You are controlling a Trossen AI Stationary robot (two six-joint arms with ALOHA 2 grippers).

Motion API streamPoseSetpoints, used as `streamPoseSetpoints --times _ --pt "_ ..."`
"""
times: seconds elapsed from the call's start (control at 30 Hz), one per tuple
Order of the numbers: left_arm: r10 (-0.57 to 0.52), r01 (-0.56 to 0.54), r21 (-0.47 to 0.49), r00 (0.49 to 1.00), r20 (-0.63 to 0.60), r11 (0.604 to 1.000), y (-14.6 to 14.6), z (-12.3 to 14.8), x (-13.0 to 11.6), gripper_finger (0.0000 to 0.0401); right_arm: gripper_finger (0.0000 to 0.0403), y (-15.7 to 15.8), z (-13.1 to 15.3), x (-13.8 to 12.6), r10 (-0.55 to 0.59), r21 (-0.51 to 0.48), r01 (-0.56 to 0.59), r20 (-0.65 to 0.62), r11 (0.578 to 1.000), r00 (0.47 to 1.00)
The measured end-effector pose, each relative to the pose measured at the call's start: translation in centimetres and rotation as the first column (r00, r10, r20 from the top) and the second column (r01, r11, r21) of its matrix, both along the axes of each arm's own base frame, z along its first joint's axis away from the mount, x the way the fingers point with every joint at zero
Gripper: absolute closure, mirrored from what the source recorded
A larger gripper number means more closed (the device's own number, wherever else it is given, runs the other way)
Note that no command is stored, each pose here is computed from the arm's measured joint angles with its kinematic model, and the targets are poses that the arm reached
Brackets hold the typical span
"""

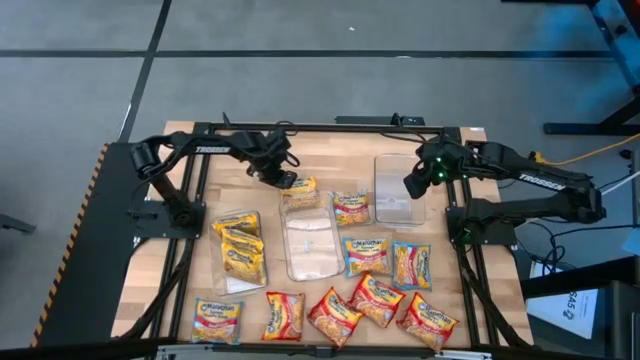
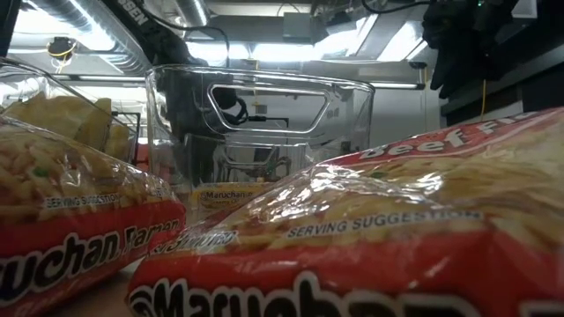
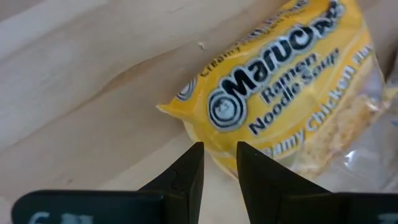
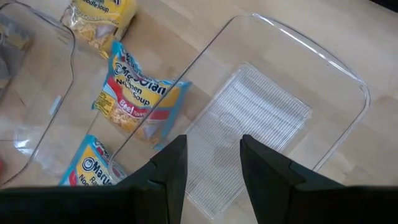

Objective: Sort Maruchan noodles
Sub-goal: Put the yellow noodle pack into the left transparent bin

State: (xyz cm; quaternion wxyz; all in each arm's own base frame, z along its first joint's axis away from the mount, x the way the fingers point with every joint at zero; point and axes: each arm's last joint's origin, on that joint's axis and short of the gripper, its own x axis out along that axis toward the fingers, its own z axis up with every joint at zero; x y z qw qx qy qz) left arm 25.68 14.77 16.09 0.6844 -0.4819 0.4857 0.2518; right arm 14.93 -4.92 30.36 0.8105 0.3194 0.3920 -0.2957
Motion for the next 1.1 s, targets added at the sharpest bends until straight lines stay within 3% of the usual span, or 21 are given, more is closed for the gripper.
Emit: streamPoseSetpoints --times 0.4,0.6,0.73,0.97,1.1 --pt "-0.019 0.020 -0.024 1.000 0.015 1.000 -0.6 -1.4 1.3 0.0318 0.0258 0.0 0.0 0.0 0.042 -0.030 -0.042 -0.010 0.999 0.999" --pt "-0.082 0.081 0.033 0.996 0.046 0.996 -0.6 -1.3 1.7 0.0390 0.0258 -0.1 0.0 0.0 0.059 -0.057 -0.060 -0.022 0.997 0.998" --pt "-0.089 0.083 0.080 0.993 0.072 0.993 -0.3 -1.2 2.0 0.0399 0.0258 -0.1 0.1 0.0 0.066 -0.081 -0.068 -0.027 0.994 0.997" --pt "-0.108 0.063 0.221 0.974 0.200 0.973 0.2 2.2 2.7 0.0400 0.0258 -0.1 0.1 0.0 0.059 -0.091 -0.062 -0.031 0.994 0.998" --pt "-0.159 0.068 0.335 0.954 0.254 0.940 -0.2 5.4 3.4 0.0401 0.0258 -0.1 0.1 0.0 0.060 -0.091 -0.062 -0.030 0.994 0.998"
